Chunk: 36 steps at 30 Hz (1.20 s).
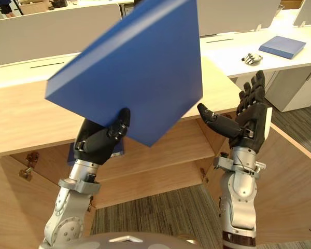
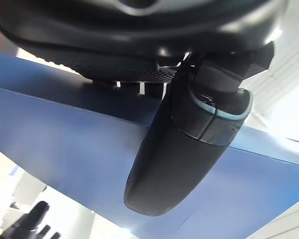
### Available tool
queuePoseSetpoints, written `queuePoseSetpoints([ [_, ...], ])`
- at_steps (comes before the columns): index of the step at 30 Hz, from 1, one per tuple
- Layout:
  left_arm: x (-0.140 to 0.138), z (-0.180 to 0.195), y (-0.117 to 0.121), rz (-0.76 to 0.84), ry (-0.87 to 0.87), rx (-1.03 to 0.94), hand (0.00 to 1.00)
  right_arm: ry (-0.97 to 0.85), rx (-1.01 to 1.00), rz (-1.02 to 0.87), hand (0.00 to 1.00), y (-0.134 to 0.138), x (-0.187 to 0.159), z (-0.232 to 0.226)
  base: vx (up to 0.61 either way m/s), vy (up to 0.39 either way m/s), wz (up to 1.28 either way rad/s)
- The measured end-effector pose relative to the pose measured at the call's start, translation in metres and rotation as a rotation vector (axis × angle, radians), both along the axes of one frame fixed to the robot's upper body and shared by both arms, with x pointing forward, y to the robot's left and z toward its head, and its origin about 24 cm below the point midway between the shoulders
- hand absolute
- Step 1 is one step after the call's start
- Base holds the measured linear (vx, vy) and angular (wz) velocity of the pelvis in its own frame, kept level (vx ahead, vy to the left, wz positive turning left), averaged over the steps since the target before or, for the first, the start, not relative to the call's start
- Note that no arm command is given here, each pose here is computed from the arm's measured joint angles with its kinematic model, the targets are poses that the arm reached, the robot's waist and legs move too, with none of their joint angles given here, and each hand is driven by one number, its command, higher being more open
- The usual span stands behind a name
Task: Walk over to the cabinet, pick up the folder, carry it to the office cabinet, place the folder inside the office cabinet, then close the office cabinet door
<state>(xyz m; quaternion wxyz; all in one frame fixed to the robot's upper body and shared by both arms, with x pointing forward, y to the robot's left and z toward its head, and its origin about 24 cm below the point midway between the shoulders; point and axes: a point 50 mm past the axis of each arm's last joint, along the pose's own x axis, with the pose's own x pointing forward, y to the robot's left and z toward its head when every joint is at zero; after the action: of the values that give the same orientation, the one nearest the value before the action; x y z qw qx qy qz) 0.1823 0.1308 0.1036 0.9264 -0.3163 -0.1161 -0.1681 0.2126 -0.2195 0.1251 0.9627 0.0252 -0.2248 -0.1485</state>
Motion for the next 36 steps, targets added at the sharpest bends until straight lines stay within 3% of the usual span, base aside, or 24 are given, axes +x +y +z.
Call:
queuePoseSetpoints([
  [12,-0.006,-0.009,0.003,-0.126,0.031,0.0,0.0,-0.061,-0.08,0.092,1.0,-0.015,0.007,0.021,-0.01,-0.019,0.03],
  [23,-0.003,-0.005,0.02,-0.138,-0.017,0.096,0.0,0.073,-0.22,0.222,1.0,-0.031,0.019,0.009,0.0,-0.012,0.03],
  [30,0.007,-0.002,0.027,-0.142,-0.057,0.201,0.0,0.21,-0.373,0.404,1.0,-0.014,0.026,-0.008,-0.01,-0.007,0.01],
  [36,0.012,-0.008,0.033,-0.15,-0.05,0.32,0.0,0.307,-0.52,0.453,1.0,-0.005,0.033,-0.022,0.0,-0.003,0.01],
])
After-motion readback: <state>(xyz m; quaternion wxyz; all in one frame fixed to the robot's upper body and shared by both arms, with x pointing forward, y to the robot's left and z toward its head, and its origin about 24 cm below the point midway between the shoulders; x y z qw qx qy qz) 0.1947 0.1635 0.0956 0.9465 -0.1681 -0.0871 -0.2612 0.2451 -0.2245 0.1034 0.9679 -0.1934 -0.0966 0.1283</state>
